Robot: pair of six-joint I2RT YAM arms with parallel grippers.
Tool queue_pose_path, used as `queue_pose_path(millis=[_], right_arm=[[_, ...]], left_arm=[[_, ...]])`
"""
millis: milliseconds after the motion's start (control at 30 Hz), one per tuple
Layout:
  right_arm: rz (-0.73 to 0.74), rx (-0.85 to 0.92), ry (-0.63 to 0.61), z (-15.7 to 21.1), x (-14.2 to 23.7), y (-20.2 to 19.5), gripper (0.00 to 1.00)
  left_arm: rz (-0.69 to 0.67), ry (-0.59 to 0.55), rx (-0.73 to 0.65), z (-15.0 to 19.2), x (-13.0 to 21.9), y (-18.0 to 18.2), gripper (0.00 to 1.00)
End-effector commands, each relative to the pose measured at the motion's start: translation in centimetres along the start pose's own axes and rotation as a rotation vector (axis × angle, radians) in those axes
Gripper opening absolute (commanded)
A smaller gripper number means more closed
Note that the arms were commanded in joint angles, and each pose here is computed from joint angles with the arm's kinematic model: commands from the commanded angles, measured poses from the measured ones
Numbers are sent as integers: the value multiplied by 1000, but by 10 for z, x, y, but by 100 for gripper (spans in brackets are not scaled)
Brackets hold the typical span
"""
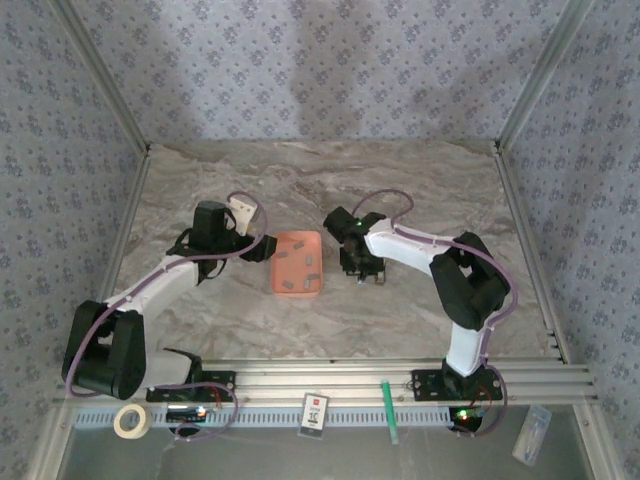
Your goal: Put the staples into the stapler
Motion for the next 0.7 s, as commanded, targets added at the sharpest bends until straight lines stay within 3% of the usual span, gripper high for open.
queue_pose_path(millis=[0, 333, 667], right_arm=[[-5, -10, -93, -14, 39, -6, 30], [-101, -102, -183, -15, 77, -30, 38], [-319, -276, -139, 12, 62, -61, 46]], left_arm=[[35, -42, -28, -16, 4, -8, 86], [109, -69, -14, -27, 7, -18, 85], [205, -37, -92, -52, -4, -53, 85]])
Point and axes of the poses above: each hand's point on the last joint's axis, 136 mm out from that joint toward the fingers, its own x axis back along the fingers, its own y axis along the line the jaws close on, z = x × y, the point moved 4 cm from there along x, back along the fingers, and after that the axes turned 2 degrees about -x, right-handed, at the moved point
